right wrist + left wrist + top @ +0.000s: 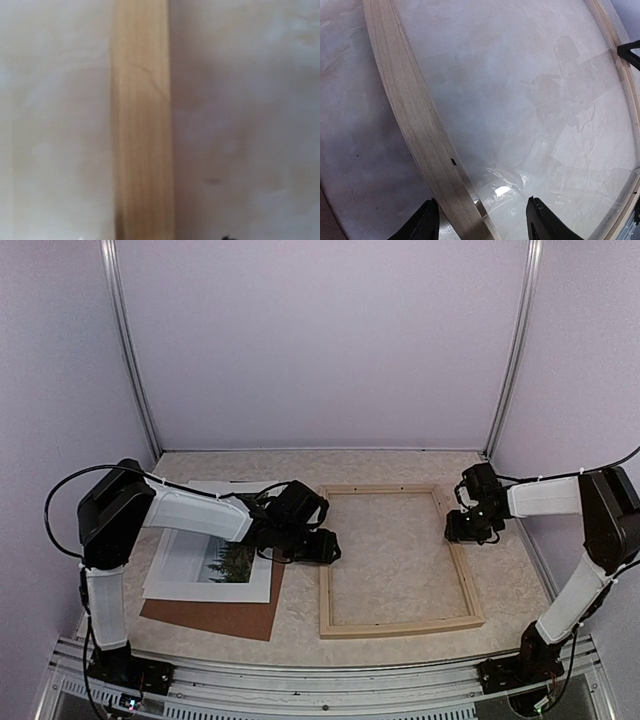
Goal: Put the photo into the frame
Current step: Frame the body at the center of the board.
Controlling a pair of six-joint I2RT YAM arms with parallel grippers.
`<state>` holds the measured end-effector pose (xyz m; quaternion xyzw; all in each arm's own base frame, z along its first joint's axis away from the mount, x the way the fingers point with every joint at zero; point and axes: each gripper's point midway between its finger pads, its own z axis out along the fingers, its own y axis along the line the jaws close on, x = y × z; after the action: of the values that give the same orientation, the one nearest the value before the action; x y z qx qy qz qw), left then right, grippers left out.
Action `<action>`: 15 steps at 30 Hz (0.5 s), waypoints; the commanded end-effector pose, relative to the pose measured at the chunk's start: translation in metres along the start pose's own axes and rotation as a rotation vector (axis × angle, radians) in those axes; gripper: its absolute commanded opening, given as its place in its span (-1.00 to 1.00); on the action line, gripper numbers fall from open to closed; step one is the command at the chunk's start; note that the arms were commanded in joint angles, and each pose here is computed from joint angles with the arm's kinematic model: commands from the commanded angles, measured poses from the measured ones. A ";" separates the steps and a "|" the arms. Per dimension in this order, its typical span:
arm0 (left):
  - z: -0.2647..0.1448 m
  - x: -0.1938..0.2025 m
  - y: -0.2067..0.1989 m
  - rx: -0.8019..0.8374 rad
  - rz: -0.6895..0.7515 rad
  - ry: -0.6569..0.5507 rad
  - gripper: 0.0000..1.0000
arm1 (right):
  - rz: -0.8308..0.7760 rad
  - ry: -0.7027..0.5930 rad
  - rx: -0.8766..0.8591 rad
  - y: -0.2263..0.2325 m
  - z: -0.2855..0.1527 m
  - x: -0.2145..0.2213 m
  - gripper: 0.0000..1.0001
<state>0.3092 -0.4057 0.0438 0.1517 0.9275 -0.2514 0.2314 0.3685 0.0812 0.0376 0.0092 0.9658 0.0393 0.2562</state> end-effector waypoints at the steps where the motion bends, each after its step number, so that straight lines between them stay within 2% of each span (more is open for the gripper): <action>1: -0.003 -0.023 -0.024 0.056 0.055 -0.048 0.23 | -0.001 -0.046 0.082 -0.020 -0.016 -0.020 0.08; 6: -0.038 -0.053 -0.005 -0.042 0.076 -0.168 0.39 | 0.001 -0.151 0.070 -0.012 -0.049 -0.042 0.47; 9: -0.064 -0.061 0.029 -0.154 0.066 -0.223 0.43 | -0.033 -0.225 0.020 0.014 -0.074 -0.053 0.67; 15: -0.141 -0.069 0.115 -0.368 -0.048 -0.318 0.49 | -0.140 -0.261 -0.147 0.106 -0.094 -0.052 0.78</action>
<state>0.3513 -0.3212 0.1247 0.1008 0.9098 -0.1788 0.3607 0.3723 0.1263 0.1380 -0.0376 0.9258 0.0517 0.3724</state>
